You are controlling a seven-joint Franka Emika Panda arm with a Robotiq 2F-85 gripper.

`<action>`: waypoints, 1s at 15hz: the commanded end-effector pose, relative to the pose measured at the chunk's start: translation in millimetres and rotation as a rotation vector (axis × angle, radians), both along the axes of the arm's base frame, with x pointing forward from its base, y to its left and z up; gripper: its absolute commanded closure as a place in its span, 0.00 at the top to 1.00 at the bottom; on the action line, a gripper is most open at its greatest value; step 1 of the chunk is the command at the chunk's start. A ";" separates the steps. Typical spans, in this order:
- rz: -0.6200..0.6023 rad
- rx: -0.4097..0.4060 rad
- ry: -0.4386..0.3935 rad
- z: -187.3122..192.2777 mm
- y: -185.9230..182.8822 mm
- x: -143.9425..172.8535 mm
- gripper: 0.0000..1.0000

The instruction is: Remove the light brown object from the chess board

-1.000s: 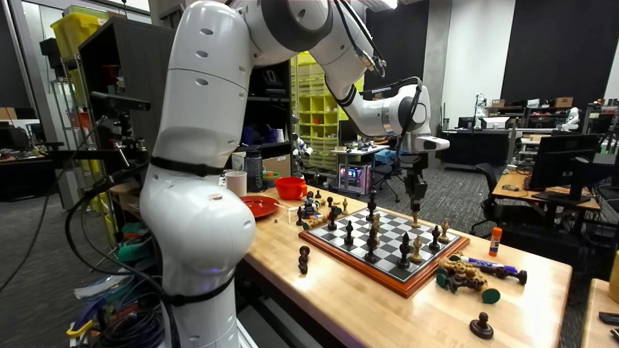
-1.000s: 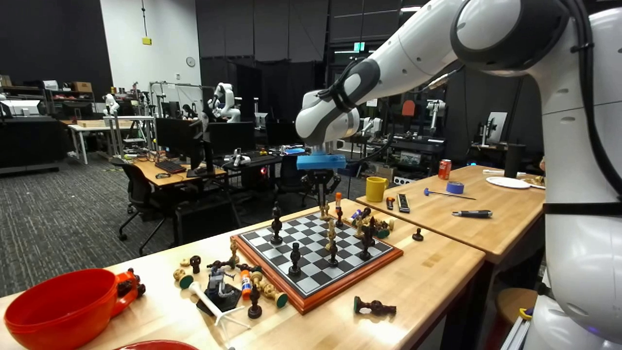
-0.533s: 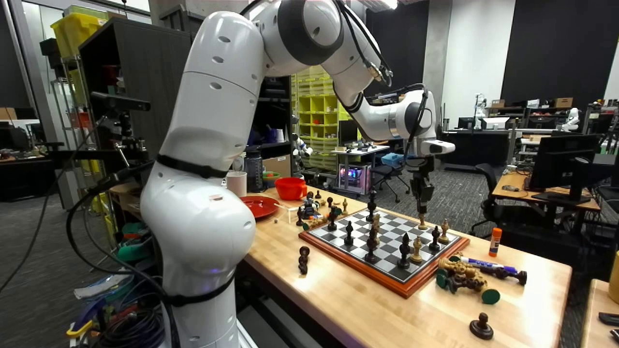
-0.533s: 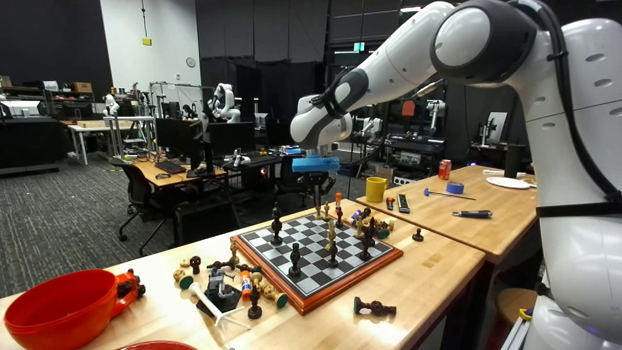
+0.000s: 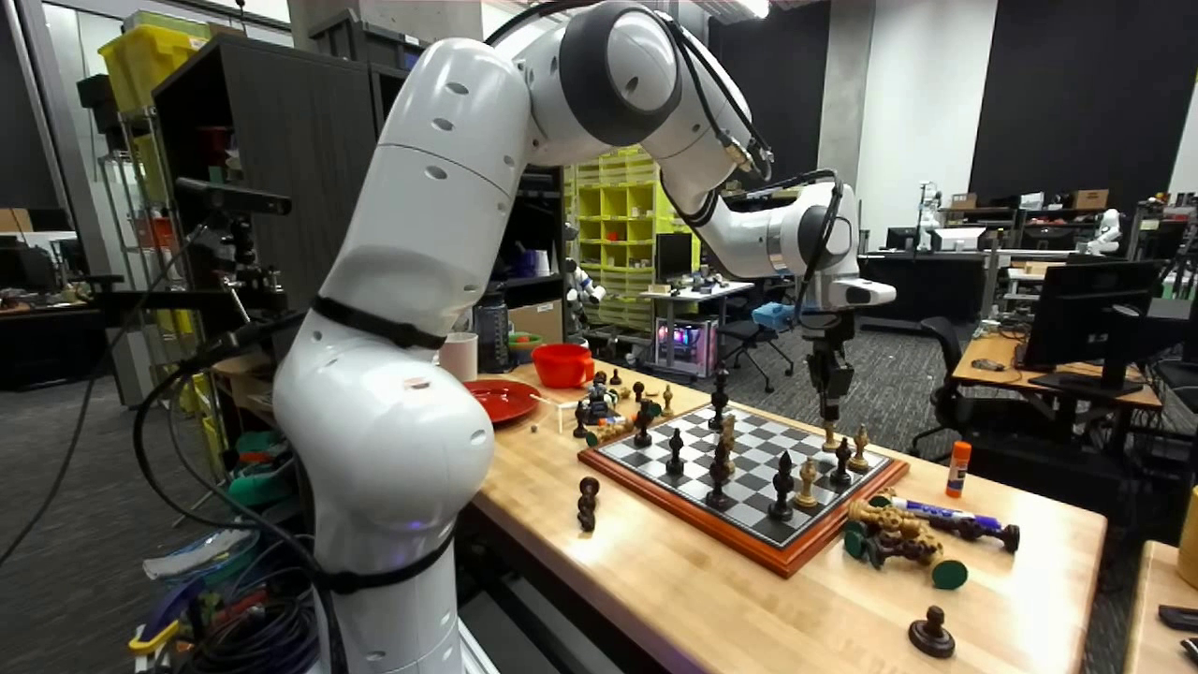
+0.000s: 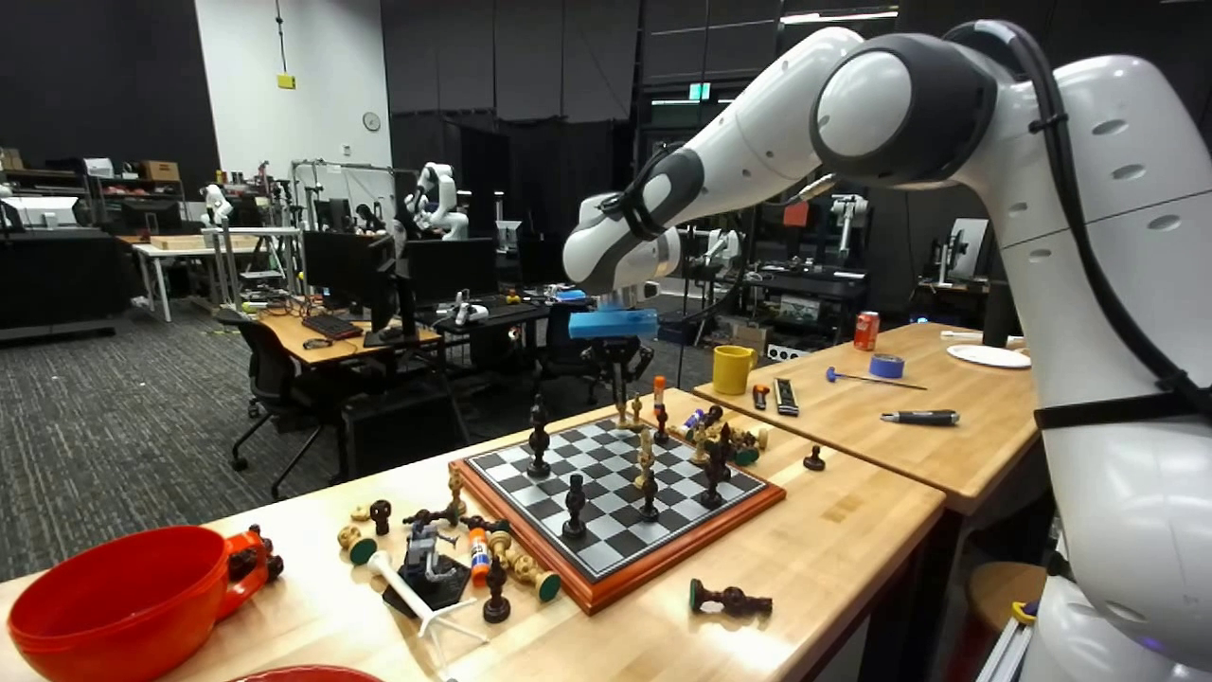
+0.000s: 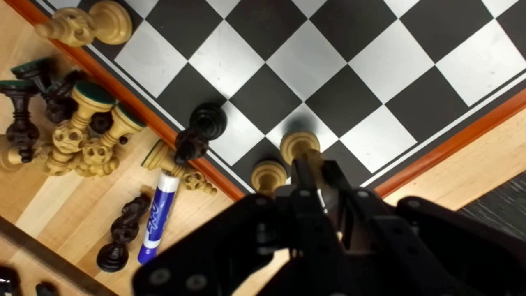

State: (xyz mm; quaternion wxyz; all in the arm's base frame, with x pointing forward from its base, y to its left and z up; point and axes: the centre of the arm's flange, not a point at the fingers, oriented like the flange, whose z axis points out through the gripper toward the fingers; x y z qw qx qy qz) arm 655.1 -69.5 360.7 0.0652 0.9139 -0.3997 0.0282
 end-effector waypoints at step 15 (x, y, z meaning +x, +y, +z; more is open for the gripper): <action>-0.097 0.090 0.038 -9.7 -18.0 14.8 0.03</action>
